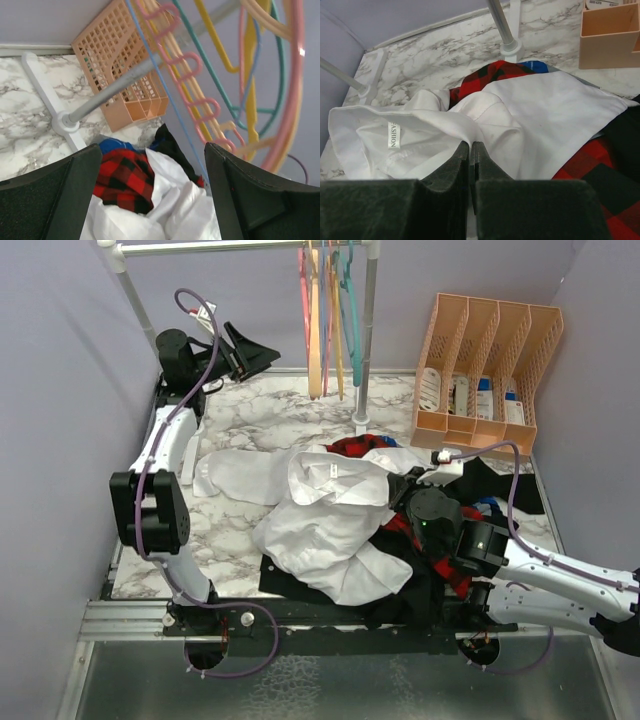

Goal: Place the shirt on the hanger
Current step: Pick up the hanger from the clothesline.

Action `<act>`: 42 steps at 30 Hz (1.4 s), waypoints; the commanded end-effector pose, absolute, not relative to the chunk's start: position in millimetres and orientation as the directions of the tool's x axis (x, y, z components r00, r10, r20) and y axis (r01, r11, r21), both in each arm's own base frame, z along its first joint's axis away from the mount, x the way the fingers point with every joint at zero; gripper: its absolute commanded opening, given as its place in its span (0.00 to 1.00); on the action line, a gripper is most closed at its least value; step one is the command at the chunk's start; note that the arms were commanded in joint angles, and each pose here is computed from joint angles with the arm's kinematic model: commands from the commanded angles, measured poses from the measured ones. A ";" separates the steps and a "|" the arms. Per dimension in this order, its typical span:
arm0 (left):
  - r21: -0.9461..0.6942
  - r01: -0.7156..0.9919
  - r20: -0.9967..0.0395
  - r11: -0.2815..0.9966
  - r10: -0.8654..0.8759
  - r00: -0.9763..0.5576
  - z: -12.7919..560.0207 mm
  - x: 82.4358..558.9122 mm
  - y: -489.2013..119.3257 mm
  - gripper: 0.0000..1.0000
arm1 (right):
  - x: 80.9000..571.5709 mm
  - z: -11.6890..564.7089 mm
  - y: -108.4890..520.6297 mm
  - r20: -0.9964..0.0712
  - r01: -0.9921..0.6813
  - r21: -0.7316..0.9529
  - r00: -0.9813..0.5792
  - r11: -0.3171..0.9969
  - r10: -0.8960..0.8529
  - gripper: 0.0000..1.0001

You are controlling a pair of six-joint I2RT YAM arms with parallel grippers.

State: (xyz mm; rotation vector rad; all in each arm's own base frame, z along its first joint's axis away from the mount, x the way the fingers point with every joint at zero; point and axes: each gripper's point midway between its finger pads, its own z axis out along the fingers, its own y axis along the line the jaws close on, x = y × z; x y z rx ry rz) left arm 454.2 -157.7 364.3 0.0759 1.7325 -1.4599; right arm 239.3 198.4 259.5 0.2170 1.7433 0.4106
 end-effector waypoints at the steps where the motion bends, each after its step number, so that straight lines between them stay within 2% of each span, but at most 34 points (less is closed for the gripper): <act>1: -0.802 0.527 -0.586 0.280 -0.535 -0.608 377.0 497.3 -165.3 0.86 | 238.6 268.3 192.0 -0.894 -0.044 0.412 -0.214 0.910 0.394 0.01; 4: -0.795 0.536 -0.592 0.283 -0.551 -0.588 380.3 519.2 -169.5 0.87 | 237.4 268.5 190.1 -0.892 -0.035 0.411 -0.223 0.911 0.394 0.01; 7: -0.780 0.558 -0.607 0.283 -0.558 -0.566 386.1 535.6 -175.5 0.93 | 236.7 268.7 188.4 -0.889 -0.024 0.412 -0.230 0.911 0.396 0.01; 10: -0.725 0.618 -0.661 0.303 -0.557 -0.503 400.2 549.5 -184.8 0.95 | 236.3 264.9 188.2 -0.890 -0.011 0.400 -0.244 0.917 0.385 0.01; 15: -0.722 0.641 -0.648 0.261 -0.578 -0.495 401.2 566.2 -192.8 0.96 | 237.0 261.5 189.6 -0.890 -0.002 0.391 -0.255 0.920 0.377 0.01; 18: -0.714 0.676 -0.630 0.184 -0.591 -0.504 406.4 565.9 -199.8 0.99 | 237.4 260.3 191.4 -0.892 -0.003 0.385 -0.259 0.923 0.371 0.01; 22: -0.702 0.696 -0.634 0.151 -0.577 -0.515 407.1 569.9 -209.1 0.99 | 237.2 257.2 191.8 -0.890 0.001 0.383 -0.265 0.924 0.370 0.01; 42: -0.635 0.756 -0.683 0.157 -0.571 -0.455 425.1 571.6 -229.9 0.99 | 238.3 248.9 195.4 -0.891 0.007 0.371 -0.278 0.929 0.358 0.01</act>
